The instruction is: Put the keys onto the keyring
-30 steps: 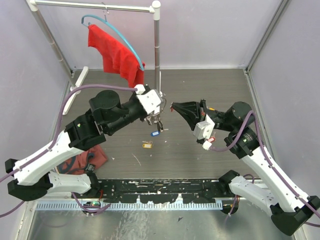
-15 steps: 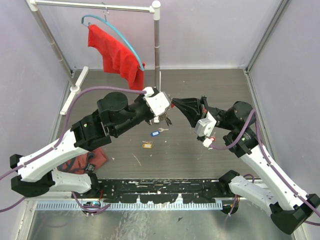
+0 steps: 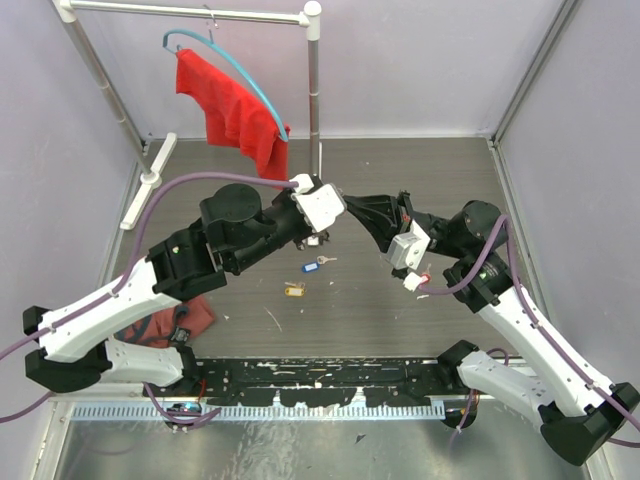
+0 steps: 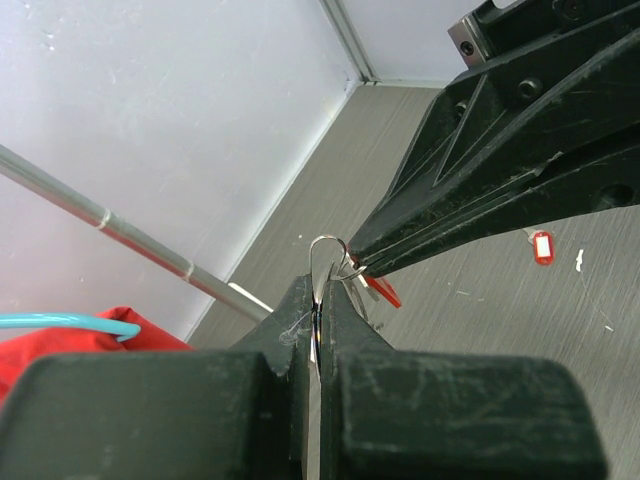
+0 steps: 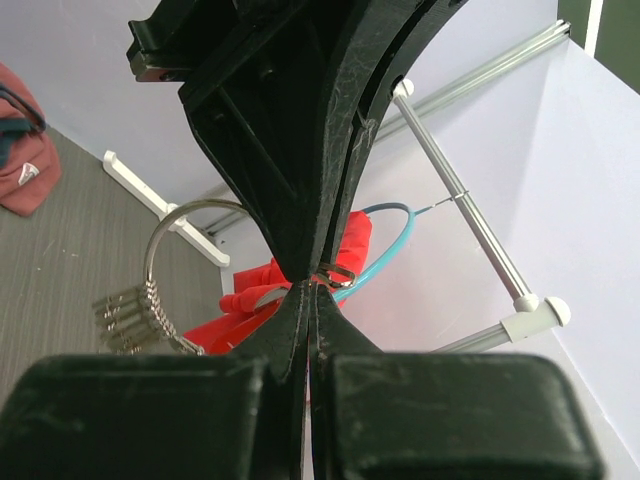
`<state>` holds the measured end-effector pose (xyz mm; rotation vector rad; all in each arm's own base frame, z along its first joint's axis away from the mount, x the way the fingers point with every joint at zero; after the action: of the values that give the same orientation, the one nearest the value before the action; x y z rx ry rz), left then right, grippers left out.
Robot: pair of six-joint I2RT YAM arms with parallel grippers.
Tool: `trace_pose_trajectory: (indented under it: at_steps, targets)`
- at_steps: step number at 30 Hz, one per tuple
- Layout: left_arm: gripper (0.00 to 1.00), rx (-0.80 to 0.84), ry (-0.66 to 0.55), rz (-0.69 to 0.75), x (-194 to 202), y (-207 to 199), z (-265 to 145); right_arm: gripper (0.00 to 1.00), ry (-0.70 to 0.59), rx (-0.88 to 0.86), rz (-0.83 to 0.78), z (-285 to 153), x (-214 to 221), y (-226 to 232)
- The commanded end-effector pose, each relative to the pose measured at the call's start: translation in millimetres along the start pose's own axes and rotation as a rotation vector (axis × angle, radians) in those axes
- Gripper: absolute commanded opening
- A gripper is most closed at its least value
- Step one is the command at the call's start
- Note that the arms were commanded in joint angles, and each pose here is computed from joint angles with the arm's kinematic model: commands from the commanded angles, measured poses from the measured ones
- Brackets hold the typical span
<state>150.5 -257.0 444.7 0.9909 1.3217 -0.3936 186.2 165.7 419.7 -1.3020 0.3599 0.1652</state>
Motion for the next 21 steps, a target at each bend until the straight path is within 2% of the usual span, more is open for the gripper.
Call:
trace_pose_trajectory:
  at_steps: [1, 21]
  targets:
    - [0.0, -0.032, -0.082, -0.015, -22.1, 8.0, -3.6, 0.01, -0.042, 0.05, -0.049, 2.2, -11.2, -15.0]
    - [0.0, -0.027, -0.068, 0.004, -19.3, 6.6, -2.0, 0.01, -0.038, 0.103, -0.034, 1.6, -11.3, -17.5]
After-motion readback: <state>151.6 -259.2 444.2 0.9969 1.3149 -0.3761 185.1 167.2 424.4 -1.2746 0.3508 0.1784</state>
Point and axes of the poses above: each gripper's point midway between its finger pads, its own z axis out along the fingers, its own y axis along the line the jaws close on, x = y × z, the point moved 9 cm from there along -z, back along the fingers, and after that the axes turned 6 degrees about -z, right-handed, at the moved point
